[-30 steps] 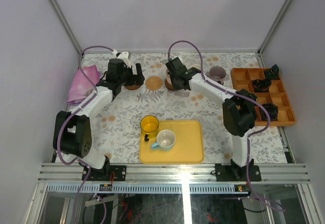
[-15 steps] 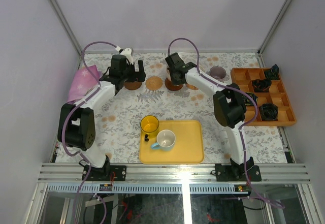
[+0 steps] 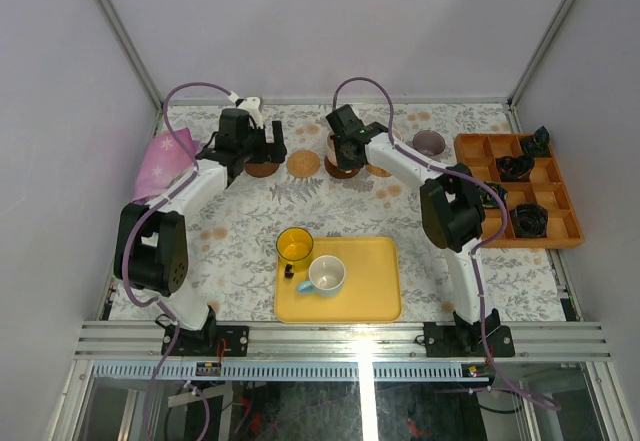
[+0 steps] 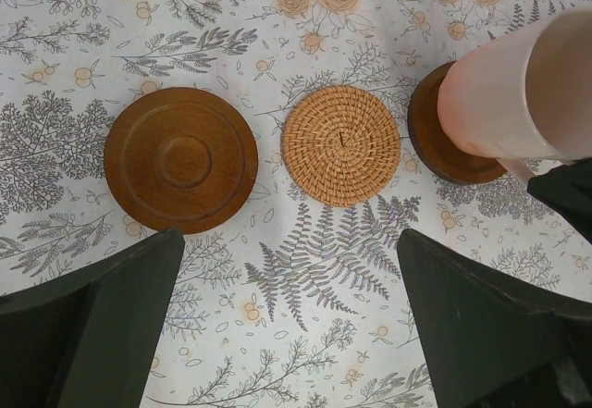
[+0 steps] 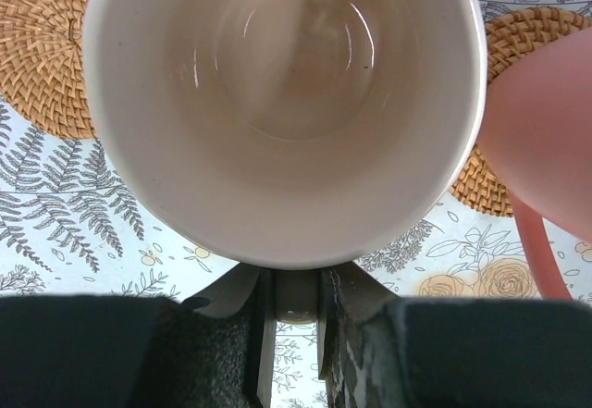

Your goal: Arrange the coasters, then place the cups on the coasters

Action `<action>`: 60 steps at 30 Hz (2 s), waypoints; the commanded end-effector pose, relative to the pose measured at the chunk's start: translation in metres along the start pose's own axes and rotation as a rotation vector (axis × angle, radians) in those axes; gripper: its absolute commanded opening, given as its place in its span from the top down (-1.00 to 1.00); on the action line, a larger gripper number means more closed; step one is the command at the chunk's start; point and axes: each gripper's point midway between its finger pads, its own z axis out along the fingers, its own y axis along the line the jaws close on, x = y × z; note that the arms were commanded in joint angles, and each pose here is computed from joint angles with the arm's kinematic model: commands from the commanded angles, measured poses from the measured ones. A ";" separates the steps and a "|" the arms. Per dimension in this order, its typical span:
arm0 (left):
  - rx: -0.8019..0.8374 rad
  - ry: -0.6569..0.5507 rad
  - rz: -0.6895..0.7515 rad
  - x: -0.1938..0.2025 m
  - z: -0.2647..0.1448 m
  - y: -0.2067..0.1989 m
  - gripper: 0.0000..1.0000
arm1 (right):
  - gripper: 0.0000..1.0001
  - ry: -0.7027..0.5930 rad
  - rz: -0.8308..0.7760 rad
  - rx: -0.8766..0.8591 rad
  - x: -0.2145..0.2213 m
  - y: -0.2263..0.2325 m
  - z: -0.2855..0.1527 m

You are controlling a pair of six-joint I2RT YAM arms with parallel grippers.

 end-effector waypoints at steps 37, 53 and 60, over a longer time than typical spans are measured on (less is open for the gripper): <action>0.003 0.006 0.018 0.003 0.008 0.001 -0.99 | -0.12 -0.021 0.037 -0.055 -0.003 0.006 -0.018; 0.008 0.011 0.008 0.004 0.009 0.000 -0.99 | -0.07 -0.040 -0.008 -0.116 -0.002 0.018 -0.031; 0.007 0.012 0.006 0.005 0.008 0.000 -1.00 | -0.06 -0.047 -0.028 -0.133 -0.003 0.024 -0.032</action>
